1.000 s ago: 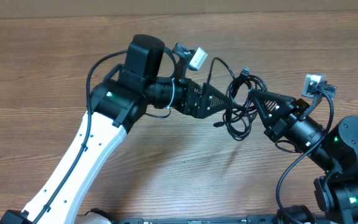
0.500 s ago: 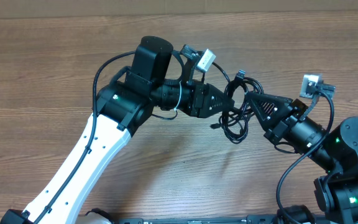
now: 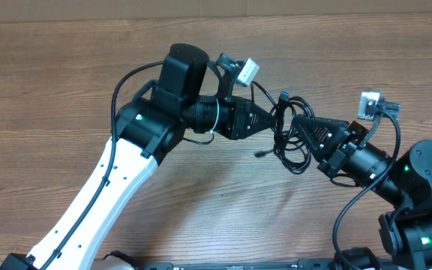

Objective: Untangle cables

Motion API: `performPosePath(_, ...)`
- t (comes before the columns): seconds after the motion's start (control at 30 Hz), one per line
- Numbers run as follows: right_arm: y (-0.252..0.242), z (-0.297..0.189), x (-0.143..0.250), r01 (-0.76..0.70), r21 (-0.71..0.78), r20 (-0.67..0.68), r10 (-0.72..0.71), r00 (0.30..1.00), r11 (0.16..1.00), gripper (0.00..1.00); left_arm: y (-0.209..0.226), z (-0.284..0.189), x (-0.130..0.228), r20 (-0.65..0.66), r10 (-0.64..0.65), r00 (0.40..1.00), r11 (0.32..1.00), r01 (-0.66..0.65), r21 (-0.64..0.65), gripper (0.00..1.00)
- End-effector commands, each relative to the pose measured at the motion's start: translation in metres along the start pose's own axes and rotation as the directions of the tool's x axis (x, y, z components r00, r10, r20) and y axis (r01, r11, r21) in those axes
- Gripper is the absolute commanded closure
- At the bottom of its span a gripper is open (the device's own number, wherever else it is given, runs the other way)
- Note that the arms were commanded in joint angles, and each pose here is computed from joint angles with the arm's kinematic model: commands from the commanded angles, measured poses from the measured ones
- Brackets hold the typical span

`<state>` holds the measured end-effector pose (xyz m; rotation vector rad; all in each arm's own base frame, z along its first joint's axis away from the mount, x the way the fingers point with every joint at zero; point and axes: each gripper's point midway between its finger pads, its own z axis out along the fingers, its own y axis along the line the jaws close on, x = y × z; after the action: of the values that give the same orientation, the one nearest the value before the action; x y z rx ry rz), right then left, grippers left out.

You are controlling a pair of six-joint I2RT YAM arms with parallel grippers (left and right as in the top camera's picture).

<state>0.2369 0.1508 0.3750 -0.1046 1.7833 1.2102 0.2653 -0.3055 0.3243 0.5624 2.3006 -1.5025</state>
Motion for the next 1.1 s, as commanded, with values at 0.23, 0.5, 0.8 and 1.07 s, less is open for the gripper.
performPosePath(0.23, 0.037, -0.007, 0.001, 0.12, -0.158, -0.028, -0.126, 0.992, 0.98, 0.96, 0.069, -0.026, -0.019, 0.264, -0.189, 0.946, 0.878, 0.283, -0.385, 0.96)
performPosePath(0.5, 0.038, -0.008, 0.009, 0.14, -0.176, -0.059, -0.153, 0.987, 0.974, 0.96, 0.088, -0.042, -0.027, 0.352, -0.238, 0.905, 0.825, 0.38, -0.418, 0.96)
performPosePath(0.8, 0.036, -0.008, 0.011, 0.132, -0.171, -0.066, -0.145, 0.987, 0.976, 0.96, 0.04, -0.02, -0.008, 0.055, 0.083, 0.995, 0.969, -0.068, -0.237, 0.0)
performPosePath(1.07, 0.036, -0.008, 0.01, 0.128, -0.169, -0.064, -0.14, 0.988, 0.977, 0.96, 0.005, -0.015, 0.008, -0.028, 0.206, 0.978, 0.978, -0.206, -0.028, 0.0)
